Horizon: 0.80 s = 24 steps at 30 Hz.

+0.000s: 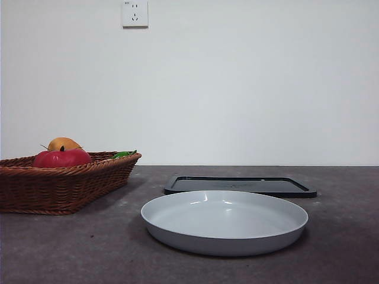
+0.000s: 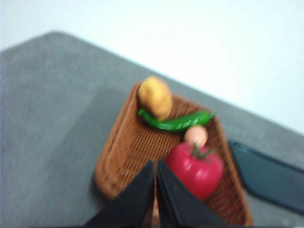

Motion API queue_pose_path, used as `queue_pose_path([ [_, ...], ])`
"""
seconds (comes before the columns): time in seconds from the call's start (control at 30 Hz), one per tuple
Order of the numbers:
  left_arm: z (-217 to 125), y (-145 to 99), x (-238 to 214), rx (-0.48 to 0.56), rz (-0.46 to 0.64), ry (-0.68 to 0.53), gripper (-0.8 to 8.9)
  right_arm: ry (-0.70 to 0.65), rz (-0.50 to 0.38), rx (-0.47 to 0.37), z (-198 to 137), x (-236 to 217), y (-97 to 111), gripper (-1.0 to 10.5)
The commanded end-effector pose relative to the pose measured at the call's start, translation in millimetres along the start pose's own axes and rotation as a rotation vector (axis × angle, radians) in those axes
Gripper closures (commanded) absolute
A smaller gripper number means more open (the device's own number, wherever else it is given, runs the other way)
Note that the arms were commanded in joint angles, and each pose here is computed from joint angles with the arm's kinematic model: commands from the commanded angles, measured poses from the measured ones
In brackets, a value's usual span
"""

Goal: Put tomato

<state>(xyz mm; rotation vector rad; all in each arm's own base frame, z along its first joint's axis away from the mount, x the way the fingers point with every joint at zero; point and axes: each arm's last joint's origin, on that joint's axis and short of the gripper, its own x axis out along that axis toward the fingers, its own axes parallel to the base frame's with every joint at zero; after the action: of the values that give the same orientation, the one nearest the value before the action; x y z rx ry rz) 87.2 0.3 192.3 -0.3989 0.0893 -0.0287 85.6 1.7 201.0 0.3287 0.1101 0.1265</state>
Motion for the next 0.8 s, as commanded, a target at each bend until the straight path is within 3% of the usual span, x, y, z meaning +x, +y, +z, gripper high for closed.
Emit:
queue_pose_path([
  [0.03,18.6,-8.4,-5.8,-0.016,-0.014,-0.021,8.03,-0.006,0.006,0.011,18.3,-4.6,6.9,9.4],
  [0.3,64.8,-31.7,-14.9,0.038,-0.086,0.092,8.03,0.13,0.071,-0.06,68.8,-9.7,27.7,9.4],
  [0.8,115.4,-64.1,1.6,0.14,-0.378,0.462,8.03,0.511,0.305,-0.126,136.6,3.1,62.0,9.4],
])
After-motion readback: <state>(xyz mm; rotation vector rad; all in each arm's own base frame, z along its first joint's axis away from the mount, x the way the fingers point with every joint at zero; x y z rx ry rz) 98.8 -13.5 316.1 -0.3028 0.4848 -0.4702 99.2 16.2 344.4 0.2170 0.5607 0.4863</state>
